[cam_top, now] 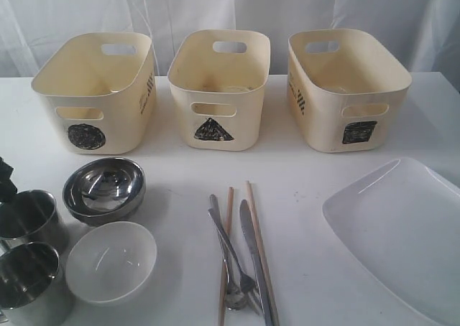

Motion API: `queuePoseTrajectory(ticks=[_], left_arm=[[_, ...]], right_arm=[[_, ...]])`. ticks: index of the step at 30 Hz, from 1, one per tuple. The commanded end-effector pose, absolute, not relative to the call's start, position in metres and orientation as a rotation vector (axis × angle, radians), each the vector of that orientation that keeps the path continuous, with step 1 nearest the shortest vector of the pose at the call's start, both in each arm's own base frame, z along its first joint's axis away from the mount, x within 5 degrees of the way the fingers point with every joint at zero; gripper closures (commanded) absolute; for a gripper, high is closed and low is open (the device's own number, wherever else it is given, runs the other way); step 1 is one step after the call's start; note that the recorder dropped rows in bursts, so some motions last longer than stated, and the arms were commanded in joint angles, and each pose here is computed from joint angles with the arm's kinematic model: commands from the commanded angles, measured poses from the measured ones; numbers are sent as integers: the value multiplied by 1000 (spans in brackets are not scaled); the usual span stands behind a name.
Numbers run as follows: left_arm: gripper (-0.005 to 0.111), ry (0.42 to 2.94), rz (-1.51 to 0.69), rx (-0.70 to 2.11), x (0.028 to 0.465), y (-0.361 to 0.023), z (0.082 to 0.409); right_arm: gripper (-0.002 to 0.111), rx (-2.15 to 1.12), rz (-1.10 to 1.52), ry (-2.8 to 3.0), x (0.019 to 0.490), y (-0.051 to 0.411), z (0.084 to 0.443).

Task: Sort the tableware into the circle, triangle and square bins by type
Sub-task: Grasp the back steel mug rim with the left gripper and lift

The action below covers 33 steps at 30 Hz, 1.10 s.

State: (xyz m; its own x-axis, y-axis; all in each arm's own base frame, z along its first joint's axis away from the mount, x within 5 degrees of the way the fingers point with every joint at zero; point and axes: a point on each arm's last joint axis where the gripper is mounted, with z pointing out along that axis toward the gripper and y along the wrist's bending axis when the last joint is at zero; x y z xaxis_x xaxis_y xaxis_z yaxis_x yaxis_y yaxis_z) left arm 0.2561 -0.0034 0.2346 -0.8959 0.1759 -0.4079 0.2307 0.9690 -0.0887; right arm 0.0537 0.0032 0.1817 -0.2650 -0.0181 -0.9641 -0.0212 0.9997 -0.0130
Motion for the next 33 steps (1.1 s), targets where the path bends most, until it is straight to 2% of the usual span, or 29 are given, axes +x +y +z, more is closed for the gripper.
queuePoseTrajectory(ticks=[1,8,15,33], left_arm=[[37,2718,-209,274,261,-4,232],[37,2755,-219,279,266,-5,221],[38,2753,-238,375,271,-22,212],[38,2792,-211,404,277,-21,197]], right_arm=[[108,-31,3,1827,54,3,182],[108,-32,1,1827,54,3,182],[108,-32,1,1827,54,3,182],[108,-32,1,1827,54,3,182]])
